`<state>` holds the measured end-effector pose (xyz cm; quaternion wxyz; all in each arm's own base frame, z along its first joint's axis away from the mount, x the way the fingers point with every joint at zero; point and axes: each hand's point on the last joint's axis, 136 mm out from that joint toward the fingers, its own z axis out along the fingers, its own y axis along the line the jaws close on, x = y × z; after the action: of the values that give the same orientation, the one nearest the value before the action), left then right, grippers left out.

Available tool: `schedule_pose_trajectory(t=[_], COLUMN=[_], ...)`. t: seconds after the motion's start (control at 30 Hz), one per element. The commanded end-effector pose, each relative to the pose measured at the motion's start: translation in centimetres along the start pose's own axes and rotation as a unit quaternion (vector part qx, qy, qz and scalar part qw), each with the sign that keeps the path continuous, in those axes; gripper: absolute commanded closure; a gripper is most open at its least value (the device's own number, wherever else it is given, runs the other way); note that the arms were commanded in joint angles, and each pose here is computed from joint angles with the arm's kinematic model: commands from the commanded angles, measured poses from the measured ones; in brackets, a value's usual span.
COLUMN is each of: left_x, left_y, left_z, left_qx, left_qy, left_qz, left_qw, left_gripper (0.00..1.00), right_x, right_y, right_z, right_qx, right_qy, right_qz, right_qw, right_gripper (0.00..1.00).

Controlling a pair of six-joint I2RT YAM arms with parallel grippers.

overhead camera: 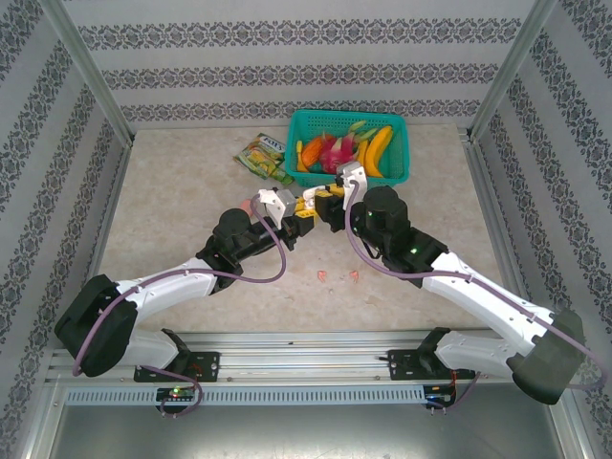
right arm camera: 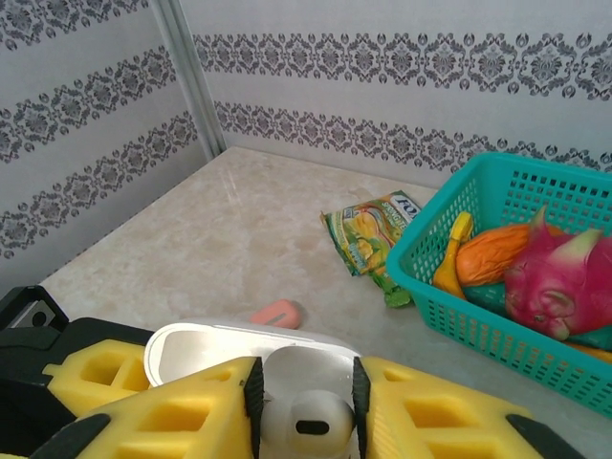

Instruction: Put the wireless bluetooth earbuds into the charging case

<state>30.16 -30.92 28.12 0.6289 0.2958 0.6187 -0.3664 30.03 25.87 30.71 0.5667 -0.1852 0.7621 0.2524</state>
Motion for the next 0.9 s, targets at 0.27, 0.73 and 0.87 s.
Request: schedule_pose_trajectory(t=[0.27,0.73,0.87], left_x=[-3.8,-3.2,-3.0], left_y=[-0.2,-0.1,-0.1], left_z=[-0.1,0.2,0.2], left_qx=[0.007,0.008,0.009], left_qy=[-0.053,-0.046,-0.043], left_qz=[0.009,0.006,0.007], left_qw=[0.999,0.999,0.999], left_gripper=[1.00,1.00,1.00], right_x=[-1.7,-5.3,-6.7], right_y=[0.0,0.3,0.1], right_z=[-1.0,-2.4,-2.8], right_qx=[0.014,0.006,0.005], right_qy=[-0.023,-0.060,-0.072], right_qz=[0.000,0.037,0.067], right_qw=[1.000,0.997,0.995], right_gripper=[0.59,0.41,0.38])
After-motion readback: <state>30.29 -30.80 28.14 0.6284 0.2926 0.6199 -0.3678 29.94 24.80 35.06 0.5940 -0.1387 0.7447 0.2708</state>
